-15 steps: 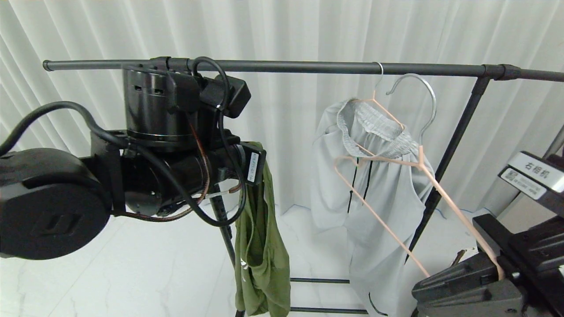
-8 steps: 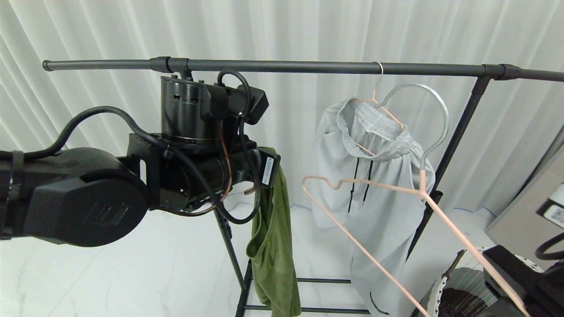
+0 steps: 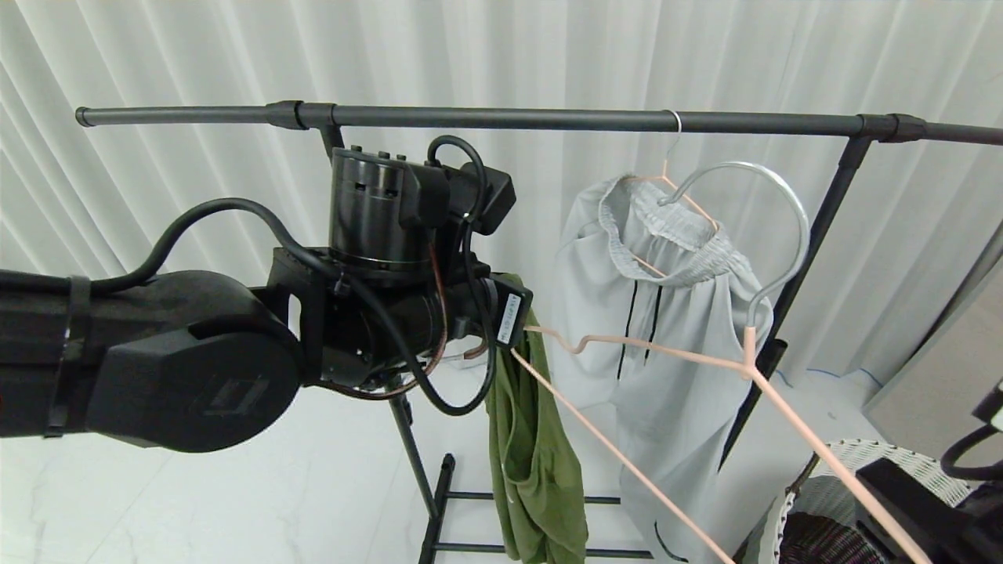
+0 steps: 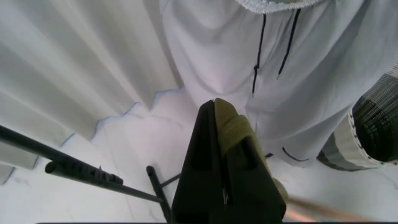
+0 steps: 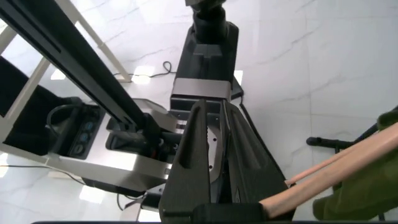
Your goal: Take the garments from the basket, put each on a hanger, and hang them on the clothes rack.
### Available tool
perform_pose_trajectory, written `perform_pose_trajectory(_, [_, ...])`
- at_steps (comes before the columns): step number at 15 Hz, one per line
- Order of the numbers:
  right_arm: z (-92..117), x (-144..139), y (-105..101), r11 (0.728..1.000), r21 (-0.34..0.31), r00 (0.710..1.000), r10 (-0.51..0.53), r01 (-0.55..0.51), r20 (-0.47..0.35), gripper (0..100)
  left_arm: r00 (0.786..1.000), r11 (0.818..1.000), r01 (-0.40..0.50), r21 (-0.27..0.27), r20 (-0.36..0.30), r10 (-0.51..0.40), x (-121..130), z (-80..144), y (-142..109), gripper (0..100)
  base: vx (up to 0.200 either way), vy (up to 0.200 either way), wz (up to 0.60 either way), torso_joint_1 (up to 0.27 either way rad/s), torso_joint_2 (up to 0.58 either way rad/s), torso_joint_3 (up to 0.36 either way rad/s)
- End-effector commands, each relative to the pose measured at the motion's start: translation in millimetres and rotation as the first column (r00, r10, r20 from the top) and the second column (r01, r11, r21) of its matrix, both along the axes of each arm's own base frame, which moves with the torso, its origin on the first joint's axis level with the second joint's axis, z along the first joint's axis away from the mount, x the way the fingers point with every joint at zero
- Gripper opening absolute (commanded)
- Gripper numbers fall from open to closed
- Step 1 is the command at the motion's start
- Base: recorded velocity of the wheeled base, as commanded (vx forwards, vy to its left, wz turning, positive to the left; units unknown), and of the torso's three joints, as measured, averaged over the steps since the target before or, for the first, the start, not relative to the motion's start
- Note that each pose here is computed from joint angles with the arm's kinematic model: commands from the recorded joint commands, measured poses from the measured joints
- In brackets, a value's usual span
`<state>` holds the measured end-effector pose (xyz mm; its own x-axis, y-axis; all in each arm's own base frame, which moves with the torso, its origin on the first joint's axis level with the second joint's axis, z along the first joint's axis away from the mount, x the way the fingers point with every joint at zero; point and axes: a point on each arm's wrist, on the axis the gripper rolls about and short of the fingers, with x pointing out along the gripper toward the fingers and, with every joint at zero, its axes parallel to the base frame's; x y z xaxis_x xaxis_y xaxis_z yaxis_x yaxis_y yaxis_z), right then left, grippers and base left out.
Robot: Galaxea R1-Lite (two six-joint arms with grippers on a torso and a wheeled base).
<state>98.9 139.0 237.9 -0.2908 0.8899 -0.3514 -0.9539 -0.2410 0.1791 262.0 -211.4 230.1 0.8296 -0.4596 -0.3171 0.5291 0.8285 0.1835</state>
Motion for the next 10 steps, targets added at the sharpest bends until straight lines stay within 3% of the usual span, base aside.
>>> perform_pose_trajectory(1, [0,5,-2,0.999,0.009,0.999,-0.031,0.031,0.008,0,1.0,1.0,0.0,0.004,-0.003,0.0,-3,2,2,0,0.0,0.0,0.0,0.0,0.0,0.0])
perform_pose_trajectory(4, [2,7,0,0.999,0.034,0.999,-0.031,0.03,0.028,0,1.0,1.0,0.016,0.006,-0.004,-0.016,-7,5,-1,0,0.0,0.0,0.0,0.0,0.0,0.0])
perform_pose_trajectory(10, [0,9,4,0.999,0.026,1.0,-0.021,0.021,0.021,0,0.998,0.998,0.054,-0.015,0.019,-0.054,-13,14,-10,0,0.0,0.0,0.0,0.0,0.0,0.0])
